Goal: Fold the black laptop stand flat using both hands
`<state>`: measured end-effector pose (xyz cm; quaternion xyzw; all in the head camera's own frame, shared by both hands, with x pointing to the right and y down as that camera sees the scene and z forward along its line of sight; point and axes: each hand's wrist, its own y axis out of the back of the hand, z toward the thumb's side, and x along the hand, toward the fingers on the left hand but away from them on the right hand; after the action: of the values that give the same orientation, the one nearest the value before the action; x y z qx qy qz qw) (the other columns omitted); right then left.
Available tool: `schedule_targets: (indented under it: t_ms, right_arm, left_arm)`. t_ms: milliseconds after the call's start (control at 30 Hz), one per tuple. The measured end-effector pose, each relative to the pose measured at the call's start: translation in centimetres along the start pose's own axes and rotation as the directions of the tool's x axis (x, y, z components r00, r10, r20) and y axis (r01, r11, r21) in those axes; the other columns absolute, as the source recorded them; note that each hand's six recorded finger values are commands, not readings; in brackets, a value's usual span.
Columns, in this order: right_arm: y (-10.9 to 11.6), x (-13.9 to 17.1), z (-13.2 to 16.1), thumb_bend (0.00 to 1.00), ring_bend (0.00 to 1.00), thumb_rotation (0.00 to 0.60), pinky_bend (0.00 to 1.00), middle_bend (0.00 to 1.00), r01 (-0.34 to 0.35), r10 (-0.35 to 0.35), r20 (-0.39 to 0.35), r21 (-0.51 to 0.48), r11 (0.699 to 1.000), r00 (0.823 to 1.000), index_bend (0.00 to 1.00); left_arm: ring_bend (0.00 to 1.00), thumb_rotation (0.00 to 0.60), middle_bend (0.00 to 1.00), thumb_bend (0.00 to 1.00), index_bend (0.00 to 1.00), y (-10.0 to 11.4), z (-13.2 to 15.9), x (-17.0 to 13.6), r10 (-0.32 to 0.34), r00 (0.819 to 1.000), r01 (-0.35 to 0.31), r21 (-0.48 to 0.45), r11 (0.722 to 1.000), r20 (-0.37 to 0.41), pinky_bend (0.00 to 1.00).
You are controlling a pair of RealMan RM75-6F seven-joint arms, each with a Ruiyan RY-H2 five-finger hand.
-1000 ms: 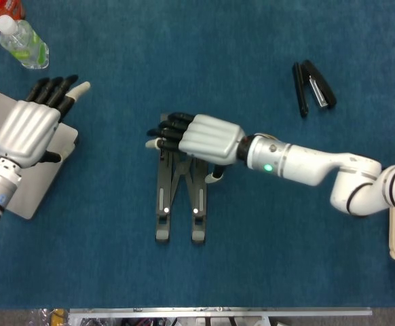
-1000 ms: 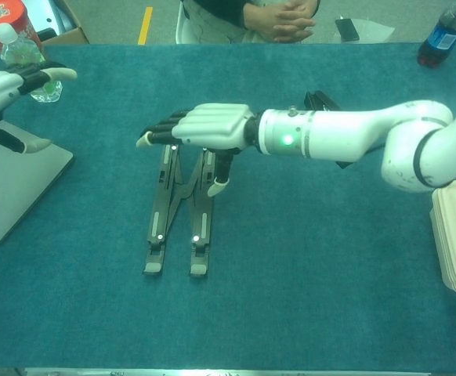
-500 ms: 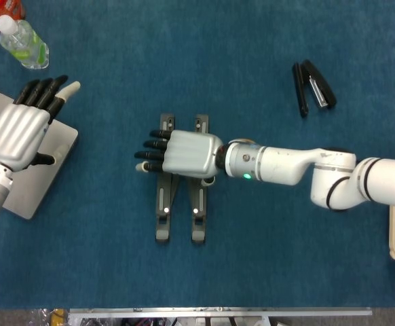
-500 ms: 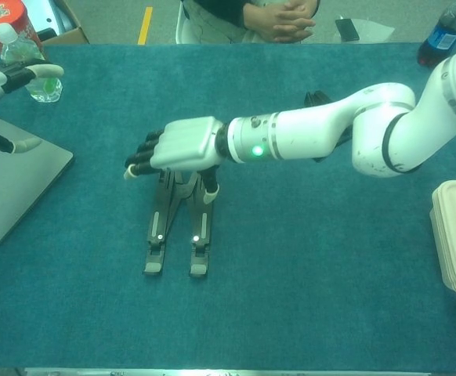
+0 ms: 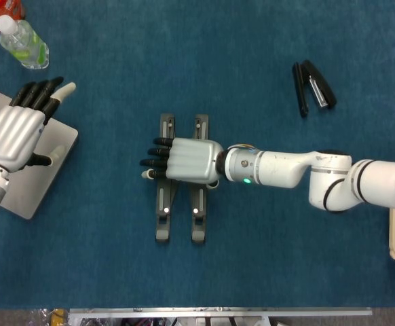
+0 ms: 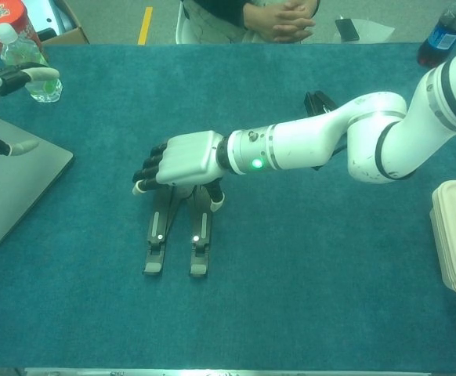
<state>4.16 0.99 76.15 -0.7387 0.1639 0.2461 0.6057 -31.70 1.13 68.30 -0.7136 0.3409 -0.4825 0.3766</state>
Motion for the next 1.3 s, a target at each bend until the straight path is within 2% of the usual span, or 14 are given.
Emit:
schedule_targets:
  t_ms: [600, 800, 1133, 1300]
  right_arm:
    - [-0.8, -0.9, 0.4, 0.0, 0.0, 0.6, 0.07, 0.01, -0.026, 0.026, 0.004, -0.002, 1.0, 1.0, 0.0]
    - [-0.7, -1.2, 0.6, 0.01, 0.01, 0.6, 0.07, 0.12, -0.02, 0.02, 0.007, -0.014, 1.0, 1.0, 0.0]
    - [-0.8, -1.4, 0.5, 0.04, 0.11, 0.6, 0.12, 0.25, -0.014, 0.015, 0.018, -0.038, 0.999, 1.0, 0.01]
    - [-0.9, -1.3, 0.4, 0.04, 0.16, 0.6, 0.16, 0.28, -0.005, 0.006, 0.023, -0.048, 0.999, 1.0, 0.04]
  left_arm:
    - [0.0, 0.6, 0.0, 0.27, 0.0, -0.5, -0.1, 0.2, -0.002, 1.0, 0.002, -0.031, 1.0, 0.001, 0.0]
    - [0.0, 0.6, 0.0, 0.27, 0.0, -0.5, -0.2, 0.2, -0.003, 1.0, 0.003, -0.036, 0.999, 0.003, 0.0]
    - [0.0, 0.6, 0.0, 0.27, 0.0, -0.8, -0.2, 0.3, -0.008, 1.0, 0.008, -0.042, 0.999, 0.007, 0.0]
    - [0.0, 0.6, 0.0, 0.27, 0.0, -0.9, -0.1, 0.4, -0.01, 1.0, 0.011, -0.045, 0.999, 0.011, 0.0]
